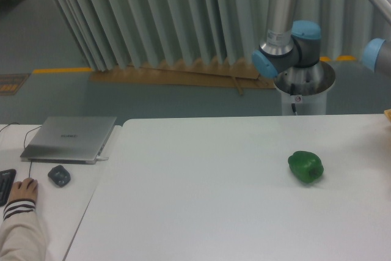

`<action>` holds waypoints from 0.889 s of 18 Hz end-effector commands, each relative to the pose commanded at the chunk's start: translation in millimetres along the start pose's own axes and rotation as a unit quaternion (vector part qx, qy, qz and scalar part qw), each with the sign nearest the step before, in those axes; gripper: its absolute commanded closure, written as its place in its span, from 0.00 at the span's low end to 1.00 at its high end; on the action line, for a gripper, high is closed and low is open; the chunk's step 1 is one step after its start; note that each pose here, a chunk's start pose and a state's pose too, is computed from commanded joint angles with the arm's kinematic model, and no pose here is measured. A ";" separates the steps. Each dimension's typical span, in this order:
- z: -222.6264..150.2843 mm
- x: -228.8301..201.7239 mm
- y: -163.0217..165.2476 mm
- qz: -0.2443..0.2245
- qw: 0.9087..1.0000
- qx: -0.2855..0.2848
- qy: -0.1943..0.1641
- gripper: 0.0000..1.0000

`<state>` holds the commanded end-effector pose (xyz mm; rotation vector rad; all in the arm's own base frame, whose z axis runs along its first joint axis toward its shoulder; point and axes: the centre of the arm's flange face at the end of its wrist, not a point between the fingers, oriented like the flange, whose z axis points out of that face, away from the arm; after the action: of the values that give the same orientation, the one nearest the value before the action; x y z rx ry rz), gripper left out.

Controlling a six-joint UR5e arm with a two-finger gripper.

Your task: Place the red pepper on the table

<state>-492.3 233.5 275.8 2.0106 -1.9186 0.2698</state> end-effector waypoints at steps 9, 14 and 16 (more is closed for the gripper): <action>5.2 -9.1 4.6 -0.062 0.998 0.012 -0.022 0.38; 6.6 5.3 22.9 -0.086 0.994 0.027 -0.056 0.61; 13.1 18.9 33.3 -0.121 0.985 0.058 -0.104 0.64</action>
<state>-525.4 210.3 274.6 2.4079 -1.7844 0.1150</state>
